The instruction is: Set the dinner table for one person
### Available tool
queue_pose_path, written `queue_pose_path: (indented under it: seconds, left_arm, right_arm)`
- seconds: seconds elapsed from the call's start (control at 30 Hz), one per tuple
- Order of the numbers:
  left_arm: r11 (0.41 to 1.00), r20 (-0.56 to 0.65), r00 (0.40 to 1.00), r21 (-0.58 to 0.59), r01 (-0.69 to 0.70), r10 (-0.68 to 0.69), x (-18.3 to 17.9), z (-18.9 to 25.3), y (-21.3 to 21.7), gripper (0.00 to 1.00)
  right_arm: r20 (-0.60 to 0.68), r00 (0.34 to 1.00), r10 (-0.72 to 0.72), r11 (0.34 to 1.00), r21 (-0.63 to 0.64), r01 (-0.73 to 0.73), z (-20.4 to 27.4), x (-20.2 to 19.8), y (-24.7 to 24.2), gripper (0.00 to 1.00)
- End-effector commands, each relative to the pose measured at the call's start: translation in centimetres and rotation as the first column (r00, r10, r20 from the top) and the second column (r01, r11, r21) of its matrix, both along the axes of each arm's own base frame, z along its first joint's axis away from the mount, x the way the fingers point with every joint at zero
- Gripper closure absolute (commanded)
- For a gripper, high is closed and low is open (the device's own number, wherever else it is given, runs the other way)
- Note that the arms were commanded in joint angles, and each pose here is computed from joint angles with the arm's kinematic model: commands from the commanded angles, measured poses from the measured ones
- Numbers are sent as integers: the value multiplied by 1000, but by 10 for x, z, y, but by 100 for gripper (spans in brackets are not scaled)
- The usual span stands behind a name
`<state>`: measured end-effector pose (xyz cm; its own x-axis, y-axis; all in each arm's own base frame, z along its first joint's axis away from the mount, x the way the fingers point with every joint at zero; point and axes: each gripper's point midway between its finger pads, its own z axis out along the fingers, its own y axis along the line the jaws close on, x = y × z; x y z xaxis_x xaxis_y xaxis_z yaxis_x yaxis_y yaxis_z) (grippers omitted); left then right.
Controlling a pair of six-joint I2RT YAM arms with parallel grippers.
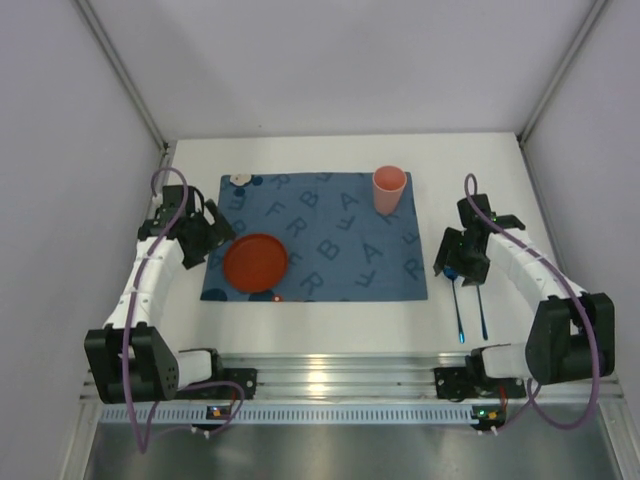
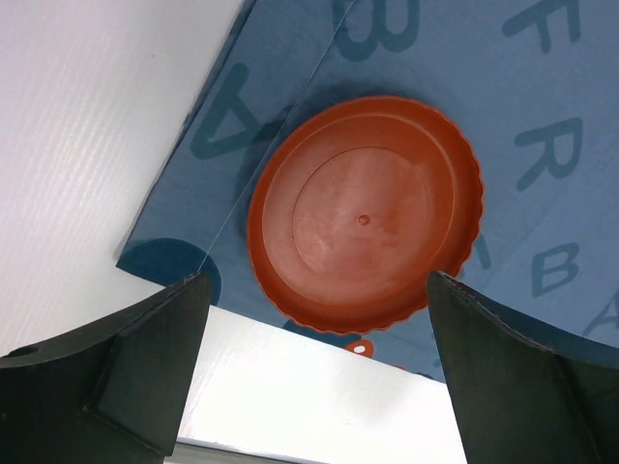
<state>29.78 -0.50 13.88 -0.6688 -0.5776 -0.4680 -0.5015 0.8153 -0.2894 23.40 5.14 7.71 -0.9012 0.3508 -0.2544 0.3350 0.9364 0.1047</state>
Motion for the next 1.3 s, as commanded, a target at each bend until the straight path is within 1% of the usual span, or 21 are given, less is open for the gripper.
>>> queue_pose_path:
  seconds: [0.0, 0.23, 0.3, 0.33, 0.37, 0.43, 0.5, 0.53, 0.6, 0.63, 0.7, 0.73, 0.77, 0.9, 0.97, 1.07, 1.1, 1.13, 1.17, 1.2, 1.27]
  left_arm:
    - [999, 55, 998, -18, 40, -39, 11, 8, -6, 1]
    - [1000, 47, 999, -8, 28, -27, 6, 8, -4, 1]
    - [1000, 43, 999, -13, 19, -18, 4, 7, -4, 1]
    - [1000, 37, 999, 9, -1, 1, 3, 5, 1, 1]
    - [1000, 38, 999, 10, -9, 9, 4, 6, 2, 1]
    - [1000, 37, 999, 15, -18, 18, 2, 6, 3, 1]
    - [999, 32, 999, 17, -31, 31, 1, 5, 4, 1]
    - [999, 31, 999, 17, -35, 35, 1, 5, 5, 1]
    - [999, 25, 999, 18, -47, 47, -1, 4, 6, 1]
    - [998, 26, 998, 17, -54, 53, 0, 3, 5, 1]
    - [998, 23, 998, 16, -60, 60, 0, 3, 6, 1]
    - [998, 23, 998, 14, -65, 65, 0, 3, 6, 1]
    - [997, 21, 997, 14, -70, 70, 1, 2, 7, 1]
    - [997, 16, 997, 16, -74, 73, 4, 3, 7, 1]
    - [997, 21, 997, 20, -78, 77, 7, 6, 8, 1]
    - [996, 24, 997, 27, -79, 79, 11, 9, 10, 1]
    - [996, 15, 997, 27, -81, 81, 13, 7, 10, 1]
    - [996, 15, 997, 26, -80, 80, 14, 8, 10, 1]
    - [996, 20, 997, 24, -81, 80, 17, 10, 9, 1]
    - [997, 20, 997, 21, -78, 77, 18, 11, 8, 1]
    - [997, 23, 997, 25, -74, 74, 23, 14, 8, 1]
  right_arm:
    - [30, 996, -80, 996, -34, 81, -2, 13, -22, 32]
    - [-40, 997, -69, 997, -44, 67, -37, 20, -33, 34]
    - [-50, 997, -58, 997, -44, 56, -44, 23, -33, 37]
    - [-71, 996, -54, 998, -44, 51, -51, 23, -35, 38]
    - [-68, 996, -50, 998, -45, 47, -53, 25, -35, 43]
    - [-84, 995, -49, 998, -48, 45, -59, 26, -38, 48]
    - [-87, 995, -40, 998, -51, 36, -63, 28, -41, 57]
    - [-102, 994, -33, 998, -48, 28, -67, 26, -42, 64]
    - [-109, 994, -17, 999, -42, 12, -71, 27, -40, 73]
    - [-108, 994, -11, 999, -41, 6, -72, 28, -40, 82]
    - [-111, 994, -5, 999, -39, 1, -73, 30, -40, 91]
    - [-100, 995, 1, 999, -37, -5, -69, 35, -40, 100]
    - [-96, 995, 1, 999, -38, -5, -67, 38, -40, 100]
    - [-5, 1000, -23, 998, -66, 22, -20, 65, -45, 100]
    - [80, 997, -23, 996, -84, 30, 23, 88, -45, 100]
    - [204, 979, 24, 996, -93, -5, 89, 115, -25, 100]
    - [222, 972, 72, 994, -91, -53, 100, 119, -4, 100]
    - [268, 959, 96, 993, -88, -74, 126, 126, 8, 100]
    - [284, 951, 123, 991, -88, -102, 137, 128, 21, 100]
    - [291, 938, 189, 981, -101, -166, 143, 126, 48, 100]
    - [343, 910, 234, 972, -94, -215, 167, 128, 78, 100]
